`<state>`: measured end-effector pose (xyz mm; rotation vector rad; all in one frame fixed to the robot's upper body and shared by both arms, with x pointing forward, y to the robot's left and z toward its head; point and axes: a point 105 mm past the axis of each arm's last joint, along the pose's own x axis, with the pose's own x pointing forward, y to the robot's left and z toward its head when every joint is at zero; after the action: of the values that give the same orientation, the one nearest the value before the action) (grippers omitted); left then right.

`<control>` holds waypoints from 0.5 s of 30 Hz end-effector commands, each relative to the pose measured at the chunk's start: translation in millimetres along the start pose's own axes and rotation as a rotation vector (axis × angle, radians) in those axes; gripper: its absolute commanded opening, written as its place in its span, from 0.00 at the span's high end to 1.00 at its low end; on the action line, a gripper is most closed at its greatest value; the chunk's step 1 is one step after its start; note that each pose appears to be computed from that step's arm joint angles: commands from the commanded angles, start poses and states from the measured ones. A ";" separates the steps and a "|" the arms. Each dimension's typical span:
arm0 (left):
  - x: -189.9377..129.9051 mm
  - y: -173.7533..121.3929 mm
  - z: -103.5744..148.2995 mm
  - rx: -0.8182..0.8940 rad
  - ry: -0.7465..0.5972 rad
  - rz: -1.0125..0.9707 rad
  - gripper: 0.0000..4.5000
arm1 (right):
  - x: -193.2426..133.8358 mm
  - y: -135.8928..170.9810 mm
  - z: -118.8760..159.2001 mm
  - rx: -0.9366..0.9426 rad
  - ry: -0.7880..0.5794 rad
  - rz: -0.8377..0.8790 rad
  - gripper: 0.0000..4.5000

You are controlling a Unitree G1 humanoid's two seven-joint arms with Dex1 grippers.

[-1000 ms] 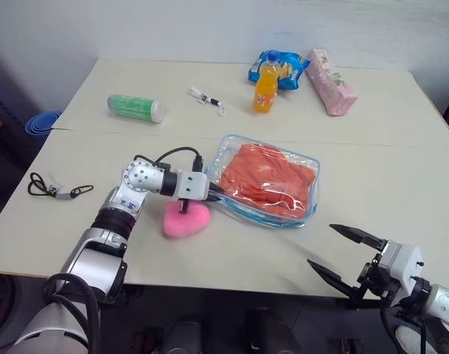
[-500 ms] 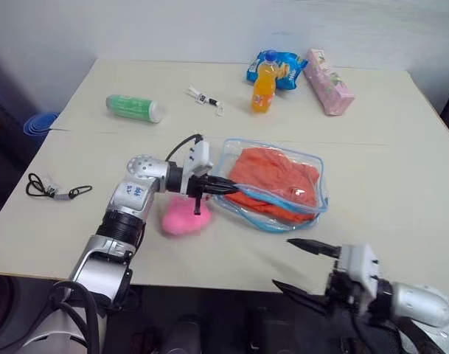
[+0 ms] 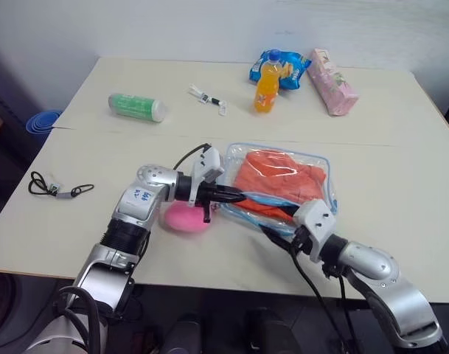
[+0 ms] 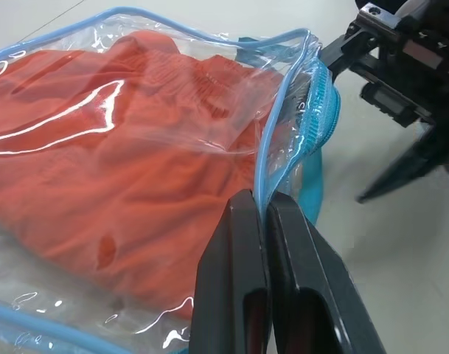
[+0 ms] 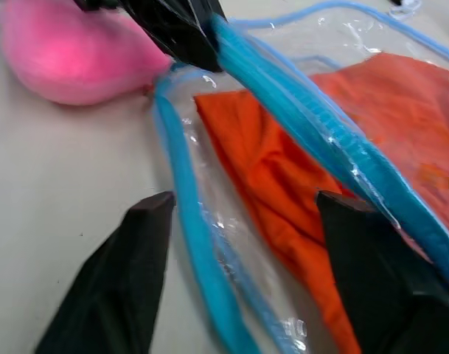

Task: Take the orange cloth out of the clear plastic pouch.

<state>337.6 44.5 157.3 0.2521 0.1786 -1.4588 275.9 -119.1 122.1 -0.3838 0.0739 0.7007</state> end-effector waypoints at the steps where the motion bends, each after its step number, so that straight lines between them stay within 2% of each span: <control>1: 0.9 -3.8 7.6 0.024 -0.028 -0.005 1.00 | 5.6 0.1 0.8 -0.125 0.013 -0.003 0.36; 8: 3.3 -6.4 9.7 0.014 -0.036 -0.010 1.00 | 22.1 2.8 -2.5 -0.315 0.061 0.024 0.36; 15: 3.9 -8.5 11.1 -0.005 -0.044 -0.013 1.00 | 35.2 -7.3 -3.2 -0.512 0.077 -0.028 0.36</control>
<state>334.6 41.7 156.5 0.2250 0.1946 -1.4460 306.0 -104.7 112.1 -0.8583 -0.0098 0.6846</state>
